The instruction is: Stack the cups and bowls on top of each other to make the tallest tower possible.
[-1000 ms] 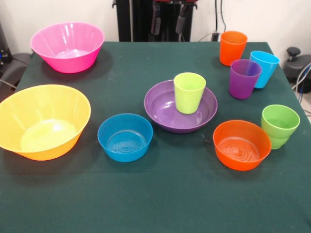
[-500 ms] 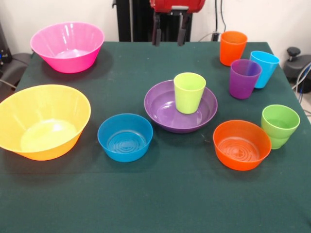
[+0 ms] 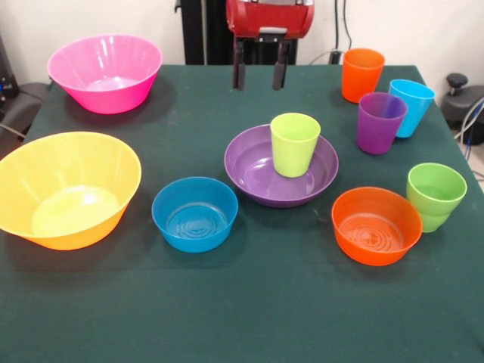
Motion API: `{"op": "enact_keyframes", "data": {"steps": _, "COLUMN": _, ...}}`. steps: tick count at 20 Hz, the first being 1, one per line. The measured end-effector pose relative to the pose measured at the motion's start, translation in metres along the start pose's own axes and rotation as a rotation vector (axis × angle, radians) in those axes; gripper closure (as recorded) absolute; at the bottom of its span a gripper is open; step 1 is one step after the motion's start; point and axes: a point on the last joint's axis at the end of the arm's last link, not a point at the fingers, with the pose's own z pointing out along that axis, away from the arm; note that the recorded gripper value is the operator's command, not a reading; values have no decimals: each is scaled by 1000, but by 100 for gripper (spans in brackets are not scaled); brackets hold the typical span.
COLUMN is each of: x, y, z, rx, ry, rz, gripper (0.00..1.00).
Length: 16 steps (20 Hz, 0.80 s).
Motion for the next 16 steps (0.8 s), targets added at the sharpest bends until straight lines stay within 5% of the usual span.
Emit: {"op": "enact_keyframes", "data": {"steps": 16, "x": 8, "y": 3, "z": 19, "rx": -28, "ry": 3, "rz": 23, "gripper": 0}}
